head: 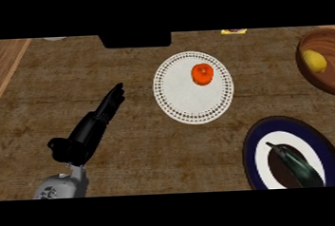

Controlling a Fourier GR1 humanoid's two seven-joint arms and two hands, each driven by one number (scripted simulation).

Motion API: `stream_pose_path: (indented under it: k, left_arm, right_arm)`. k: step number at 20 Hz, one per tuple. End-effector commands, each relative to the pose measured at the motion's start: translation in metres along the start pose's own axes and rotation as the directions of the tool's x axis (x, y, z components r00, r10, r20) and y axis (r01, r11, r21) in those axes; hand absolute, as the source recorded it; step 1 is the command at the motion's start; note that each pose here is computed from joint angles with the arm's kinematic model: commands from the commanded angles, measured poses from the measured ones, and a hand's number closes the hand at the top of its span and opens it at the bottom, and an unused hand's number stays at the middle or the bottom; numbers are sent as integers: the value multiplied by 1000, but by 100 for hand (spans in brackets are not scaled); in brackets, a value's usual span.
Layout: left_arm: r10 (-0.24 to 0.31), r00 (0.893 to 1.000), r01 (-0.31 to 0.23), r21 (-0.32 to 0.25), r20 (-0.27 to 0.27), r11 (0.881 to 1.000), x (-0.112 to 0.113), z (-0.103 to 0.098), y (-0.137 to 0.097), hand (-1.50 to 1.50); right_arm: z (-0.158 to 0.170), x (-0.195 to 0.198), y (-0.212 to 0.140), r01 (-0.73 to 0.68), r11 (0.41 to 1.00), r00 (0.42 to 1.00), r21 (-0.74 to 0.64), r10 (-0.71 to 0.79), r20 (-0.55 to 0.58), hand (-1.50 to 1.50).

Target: Pick the lemon from the plate and place it in the bowl

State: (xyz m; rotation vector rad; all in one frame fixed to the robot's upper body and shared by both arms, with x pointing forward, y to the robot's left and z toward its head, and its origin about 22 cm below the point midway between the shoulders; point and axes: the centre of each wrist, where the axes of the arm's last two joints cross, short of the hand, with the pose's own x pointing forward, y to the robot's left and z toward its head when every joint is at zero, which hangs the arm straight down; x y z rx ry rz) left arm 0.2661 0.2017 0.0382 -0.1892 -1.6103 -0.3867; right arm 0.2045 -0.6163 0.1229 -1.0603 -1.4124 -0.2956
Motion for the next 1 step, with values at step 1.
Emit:
stream_pose_path:
  k: [1]
  left_arm:
    - [8, 1000, -8, -1, -7, 1000, -5, 4, 2, 0]
  right_arm:
    - [7, -6, -34, 36, 999, 999, 12, -36, 14, -150]
